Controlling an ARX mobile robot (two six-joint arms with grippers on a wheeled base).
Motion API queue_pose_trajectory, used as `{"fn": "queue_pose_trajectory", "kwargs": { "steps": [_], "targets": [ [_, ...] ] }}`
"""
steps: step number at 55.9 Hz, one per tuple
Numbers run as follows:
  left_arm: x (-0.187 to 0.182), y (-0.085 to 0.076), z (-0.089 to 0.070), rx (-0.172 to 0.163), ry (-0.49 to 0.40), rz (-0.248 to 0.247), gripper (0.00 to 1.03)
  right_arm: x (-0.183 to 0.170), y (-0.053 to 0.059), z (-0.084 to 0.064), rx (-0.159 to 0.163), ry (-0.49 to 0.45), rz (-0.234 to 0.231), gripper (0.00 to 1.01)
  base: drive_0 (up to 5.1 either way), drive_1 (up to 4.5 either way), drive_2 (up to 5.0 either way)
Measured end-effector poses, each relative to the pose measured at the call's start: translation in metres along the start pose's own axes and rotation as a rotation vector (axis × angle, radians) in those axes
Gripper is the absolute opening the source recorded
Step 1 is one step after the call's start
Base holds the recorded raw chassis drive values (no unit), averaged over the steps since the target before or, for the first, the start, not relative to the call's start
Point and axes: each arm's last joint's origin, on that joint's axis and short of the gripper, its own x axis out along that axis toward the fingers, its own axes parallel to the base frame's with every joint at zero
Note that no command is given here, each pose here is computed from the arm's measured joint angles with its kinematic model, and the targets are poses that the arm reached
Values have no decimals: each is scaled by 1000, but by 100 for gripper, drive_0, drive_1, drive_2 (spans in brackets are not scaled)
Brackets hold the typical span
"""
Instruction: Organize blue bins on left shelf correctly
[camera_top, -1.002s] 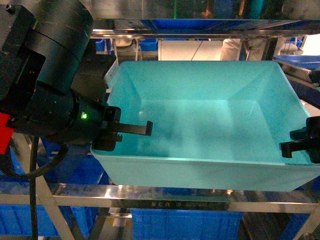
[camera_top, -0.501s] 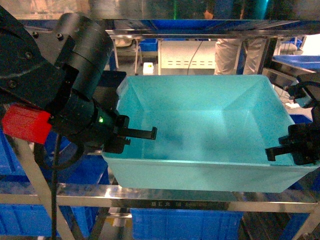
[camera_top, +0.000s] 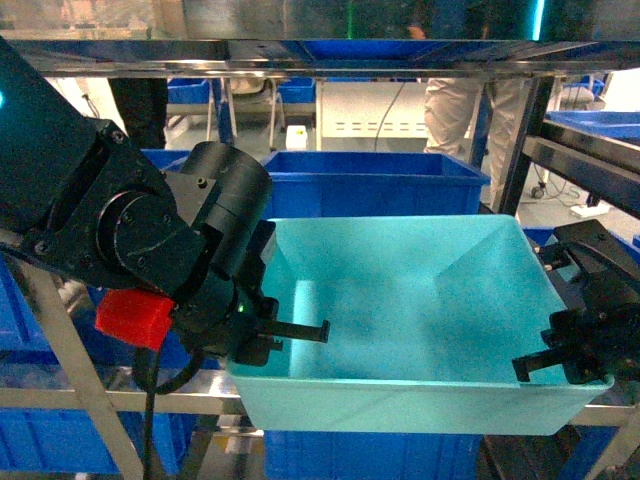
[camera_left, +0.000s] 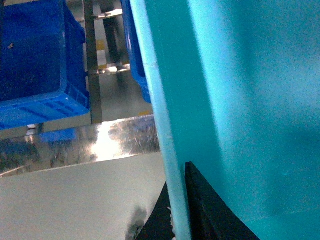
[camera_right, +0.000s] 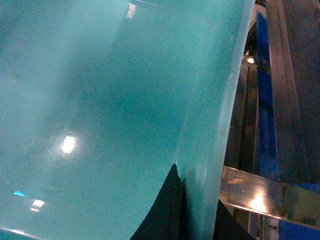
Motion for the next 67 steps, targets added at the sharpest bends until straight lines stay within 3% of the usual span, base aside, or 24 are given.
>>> {"fn": "queue_pose_trajectory", "kwargs": {
  "steps": [25,31,49,59,64,67],
  "targets": [
    [38,10,36,0,-18,5,2,45,-7,13,22,-30,-12,2,0,0,0],
    [46,10,41,13,-20,13,2,55,-9,17,25,-32,-13,2,0,0,0],
    [59,12,37,11,13,27,2,72,-9,14,22,-13,11,2,0,0,0],
    [61,15,37,-13,18,35,2,74,-4,17,11,-30,6,2,0,0,0],
    [64,17,41,-18,-4,48,17,75,-1,19,-36,-59,26,21,0,0,0],
    [65,19,43,-28,-2,28,27,76,1,22,-52,-83,26,31,0,0,0]
  ]
}}
